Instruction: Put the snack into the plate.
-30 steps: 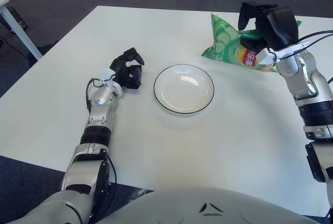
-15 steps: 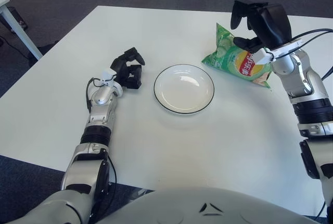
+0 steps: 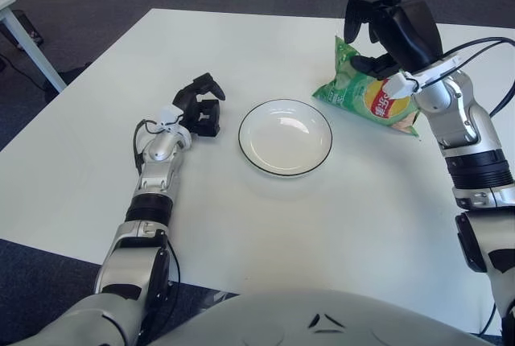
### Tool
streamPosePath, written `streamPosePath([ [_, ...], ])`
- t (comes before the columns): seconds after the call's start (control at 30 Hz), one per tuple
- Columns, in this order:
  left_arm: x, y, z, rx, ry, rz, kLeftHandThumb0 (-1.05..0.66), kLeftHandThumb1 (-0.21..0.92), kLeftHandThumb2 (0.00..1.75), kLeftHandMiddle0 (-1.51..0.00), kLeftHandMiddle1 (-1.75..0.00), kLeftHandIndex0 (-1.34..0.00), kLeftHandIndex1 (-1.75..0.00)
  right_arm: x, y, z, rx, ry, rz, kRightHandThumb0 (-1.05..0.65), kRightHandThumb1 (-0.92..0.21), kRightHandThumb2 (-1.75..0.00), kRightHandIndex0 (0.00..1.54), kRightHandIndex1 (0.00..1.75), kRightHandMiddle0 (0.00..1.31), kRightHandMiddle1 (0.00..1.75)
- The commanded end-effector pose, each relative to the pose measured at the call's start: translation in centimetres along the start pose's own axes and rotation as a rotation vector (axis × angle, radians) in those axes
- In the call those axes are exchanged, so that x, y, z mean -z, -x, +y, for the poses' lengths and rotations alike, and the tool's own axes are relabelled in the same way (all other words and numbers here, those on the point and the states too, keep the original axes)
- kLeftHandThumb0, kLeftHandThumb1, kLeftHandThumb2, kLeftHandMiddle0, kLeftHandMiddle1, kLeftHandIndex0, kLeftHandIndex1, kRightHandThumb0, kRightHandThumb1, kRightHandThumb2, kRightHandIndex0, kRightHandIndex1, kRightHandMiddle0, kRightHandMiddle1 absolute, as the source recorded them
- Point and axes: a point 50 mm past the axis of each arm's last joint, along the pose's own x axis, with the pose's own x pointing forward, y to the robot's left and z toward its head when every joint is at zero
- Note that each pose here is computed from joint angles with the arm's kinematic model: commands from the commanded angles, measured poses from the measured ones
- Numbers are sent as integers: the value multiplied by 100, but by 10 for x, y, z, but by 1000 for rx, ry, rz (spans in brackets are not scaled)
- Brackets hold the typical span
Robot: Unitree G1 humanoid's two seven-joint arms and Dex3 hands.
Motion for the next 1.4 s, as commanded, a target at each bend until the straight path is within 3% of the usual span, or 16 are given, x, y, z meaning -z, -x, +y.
streamPosePath([
  [0.0,32,22,-16,-19,73,129,-49,28,136,-126,-175,-64,-175,-6,-6,-8,4,3,-43,0,0,-165,89,163,62,175],
  [0.3,29,22,-16,-44,48,122,-50,26,139,-126,-175,-66,-175,-6,-3,-8,-31,47,-46,0,0,-166,88,167,61,175],
  [0.43,29,22,-16,-44,39,129,-51,25,140,-125,-175,-67,-175,-5,-1,-10,-68,73,-45,-1,5,-172,89,173,67,171],
  [0.47,28,22,-16,-43,37,129,-51,24,140,-125,-175,-67,-175,-4,-1,-10,-87,87,-44,-19,-4,-162,99,174,68,173],
  [0.57,27,23,-17,-42,32,129,-51,24,140,-125,-175,-67,-175,-1,1,-12,-132,131,-44,-41,-19,-146,109,174,67,174],
  [0.63,27,23,-16,-41,23,130,-51,24,141,-125,-175,-67,-175,1,4,-12,-193,176,-44,-43,-31,-131,102,174,59,174],
  [0.7,26,23,-16,-39,14,134,-51,24,141,-124,-175,-67,-175,2,7,-13,-259,210,-39,-42,-47,-111,74,175,48,174],
  [0.77,26,23,-16,-35,11,139,-51,24,141,-124,-175,-67,-175,3,9,-13,-303,224,-33,-67,-64,-86,50,173,23,169],
  [0.87,26,23,-15,-27,11,147,-51,25,140,-123,-175,-67,-175,5,12,-14,-350,238,-21,-80,-77,-68,35,162,9,160],
  [0.97,26,23,-14,-18,12,150,-50,26,138,-123,-175,-66,-175,9,15,-15,-403,277,-1,-88,-87,-57,23,144,3,147],
  [1.1,26,23,-15,-27,11,143,-50,27,138,-123,-175,-65,-175,13,17,-15,-416,315,1,-95,-91,-57,13,121,1,133],
  [1.37,25,23,-15,-28,15,137,-50,26,138,-124,-175,-66,-175,21,21,-16,-478,347,44,-103,-92,-63,2,91,0,111],
])
